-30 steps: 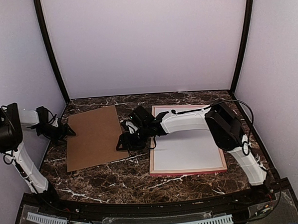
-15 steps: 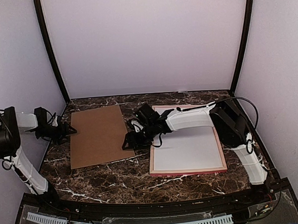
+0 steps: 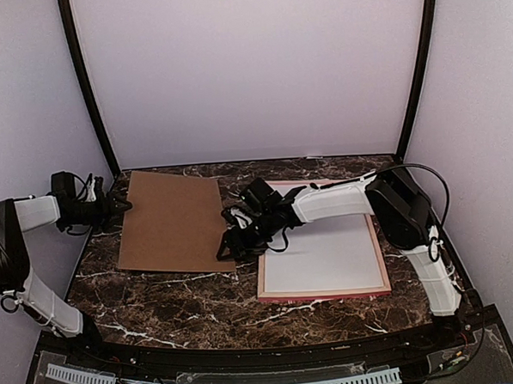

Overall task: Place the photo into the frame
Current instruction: Pick up the backboard from the center of the board.

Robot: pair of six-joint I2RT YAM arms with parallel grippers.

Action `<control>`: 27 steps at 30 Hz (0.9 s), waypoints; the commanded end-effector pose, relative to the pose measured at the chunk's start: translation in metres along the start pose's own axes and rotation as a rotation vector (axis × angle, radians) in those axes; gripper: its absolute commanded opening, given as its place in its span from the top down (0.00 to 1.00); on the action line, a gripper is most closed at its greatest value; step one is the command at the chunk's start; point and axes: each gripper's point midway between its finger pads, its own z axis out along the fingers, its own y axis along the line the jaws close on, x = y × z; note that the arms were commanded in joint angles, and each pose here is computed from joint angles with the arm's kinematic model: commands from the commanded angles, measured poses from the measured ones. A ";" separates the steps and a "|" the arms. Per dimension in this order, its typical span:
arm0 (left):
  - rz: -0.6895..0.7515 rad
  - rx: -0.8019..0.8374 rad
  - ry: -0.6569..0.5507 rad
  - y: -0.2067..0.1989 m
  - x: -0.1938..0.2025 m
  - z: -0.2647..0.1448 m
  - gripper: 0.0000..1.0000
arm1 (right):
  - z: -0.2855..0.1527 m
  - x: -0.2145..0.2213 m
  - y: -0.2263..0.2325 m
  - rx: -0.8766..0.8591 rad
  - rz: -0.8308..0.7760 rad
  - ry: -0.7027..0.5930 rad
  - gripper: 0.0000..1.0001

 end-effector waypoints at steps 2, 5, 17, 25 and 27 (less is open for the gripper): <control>-0.044 0.177 0.128 -0.049 0.037 -0.004 0.48 | 0.014 0.018 0.003 -0.054 -0.060 0.041 0.33; -0.041 0.186 0.125 -0.055 0.036 -0.007 0.54 | 0.014 0.020 0.002 -0.061 -0.062 0.046 0.34; -0.014 0.137 0.106 -0.064 0.029 -0.015 0.70 | 0.010 0.024 0.000 -0.078 -0.072 0.053 0.34; -0.004 0.082 0.098 -0.065 0.023 -0.021 0.90 | 0.003 0.018 0.005 -0.078 -0.078 0.037 0.34; 0.001 0.076 0.094 -0.068 0.020 -0.023 0.95 | 0.000 0.016 0.007 -0.080 -0.079 0.030 0.33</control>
